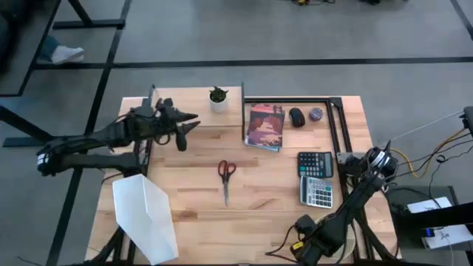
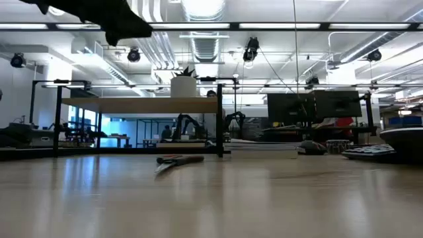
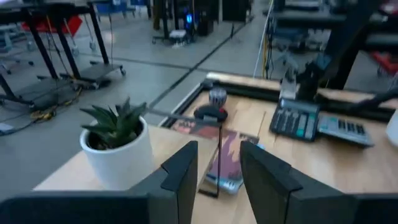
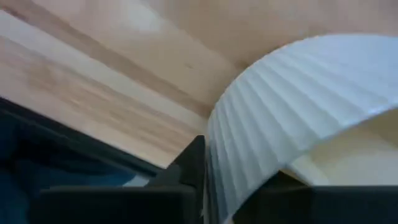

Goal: Stock shelves
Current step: Put the white pen organizer on the shelf

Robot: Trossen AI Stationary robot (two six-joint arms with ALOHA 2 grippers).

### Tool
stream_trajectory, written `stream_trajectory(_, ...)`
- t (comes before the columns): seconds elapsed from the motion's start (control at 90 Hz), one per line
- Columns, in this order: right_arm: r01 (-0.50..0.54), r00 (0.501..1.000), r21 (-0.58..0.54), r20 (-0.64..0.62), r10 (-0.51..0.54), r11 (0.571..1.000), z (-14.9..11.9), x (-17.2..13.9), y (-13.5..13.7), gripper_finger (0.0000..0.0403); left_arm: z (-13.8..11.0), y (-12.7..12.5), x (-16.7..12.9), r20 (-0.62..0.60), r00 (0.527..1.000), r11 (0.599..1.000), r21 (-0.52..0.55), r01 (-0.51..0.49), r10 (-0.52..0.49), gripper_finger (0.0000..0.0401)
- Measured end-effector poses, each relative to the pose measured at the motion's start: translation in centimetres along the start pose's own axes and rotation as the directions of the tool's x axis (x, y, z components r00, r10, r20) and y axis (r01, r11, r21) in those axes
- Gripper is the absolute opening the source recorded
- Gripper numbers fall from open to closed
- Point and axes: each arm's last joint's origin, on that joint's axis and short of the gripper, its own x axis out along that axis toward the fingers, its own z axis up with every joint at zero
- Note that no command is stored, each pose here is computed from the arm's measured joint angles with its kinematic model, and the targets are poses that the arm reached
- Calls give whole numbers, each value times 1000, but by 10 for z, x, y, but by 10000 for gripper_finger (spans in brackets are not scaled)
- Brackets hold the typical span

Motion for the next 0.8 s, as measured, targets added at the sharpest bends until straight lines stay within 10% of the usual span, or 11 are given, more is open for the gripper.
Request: stream_trajectory(0.8, -107, 972, -362, 156, 174, 926, 71, -52, 33, 0, 0, 0, -13, 0, 999, 999, 15, 45, -45, 107)
